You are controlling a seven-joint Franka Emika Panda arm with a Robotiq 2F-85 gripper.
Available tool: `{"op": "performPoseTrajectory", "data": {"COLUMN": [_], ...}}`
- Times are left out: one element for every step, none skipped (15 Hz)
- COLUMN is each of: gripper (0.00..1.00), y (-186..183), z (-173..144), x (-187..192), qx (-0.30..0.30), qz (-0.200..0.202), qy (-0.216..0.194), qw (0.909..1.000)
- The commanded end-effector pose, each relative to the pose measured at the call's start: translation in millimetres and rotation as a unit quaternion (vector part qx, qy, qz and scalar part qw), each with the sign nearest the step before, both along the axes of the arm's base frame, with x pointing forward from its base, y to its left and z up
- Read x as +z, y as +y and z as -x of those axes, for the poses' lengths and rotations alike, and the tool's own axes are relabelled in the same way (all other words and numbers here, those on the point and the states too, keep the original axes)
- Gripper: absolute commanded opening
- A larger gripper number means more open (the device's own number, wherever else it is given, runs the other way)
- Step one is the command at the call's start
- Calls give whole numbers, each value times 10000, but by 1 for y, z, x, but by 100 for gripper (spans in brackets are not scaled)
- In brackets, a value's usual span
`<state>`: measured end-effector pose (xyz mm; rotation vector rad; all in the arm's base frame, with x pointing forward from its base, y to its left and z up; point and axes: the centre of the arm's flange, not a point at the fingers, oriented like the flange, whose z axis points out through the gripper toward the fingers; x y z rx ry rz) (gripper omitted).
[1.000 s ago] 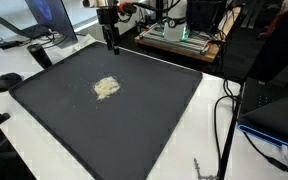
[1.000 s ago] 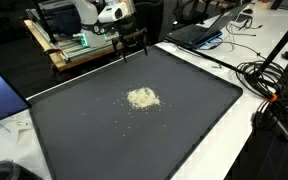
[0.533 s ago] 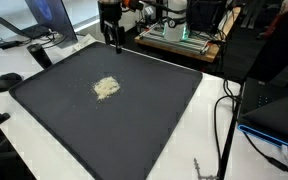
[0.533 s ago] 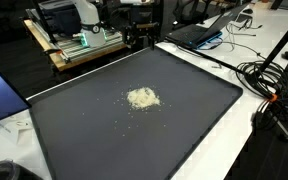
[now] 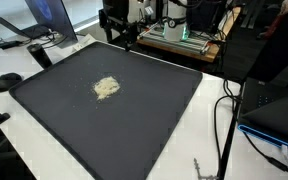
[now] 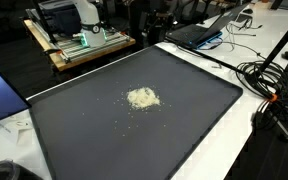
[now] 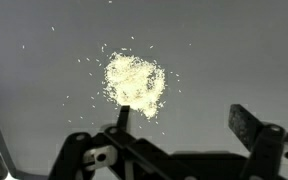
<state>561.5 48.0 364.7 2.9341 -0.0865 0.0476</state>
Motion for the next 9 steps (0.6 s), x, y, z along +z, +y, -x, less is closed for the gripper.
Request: {"op": "performPoseTrajectory", "data": {"gripper": [100,100,100,100,100,100,100,100,100], "y": [19,22,22,20,16,10,1,-7,-18], "z": [-50,-60,-69,-81,-91,-99,-105,-110,-115], "x": [-10,-16,-21,-30,-38,-48,-60,-70,-82], "qx": [669,905,1060,1230,1315,1378,1439,1476,1469], "qz": [421,428,426,407,422,310,188,156,65], "qy": [424,521,566,584,602,634,621,607,467], "qw": [9960,9936,9918,9899,9886,9879,9875,9871,9880]}}
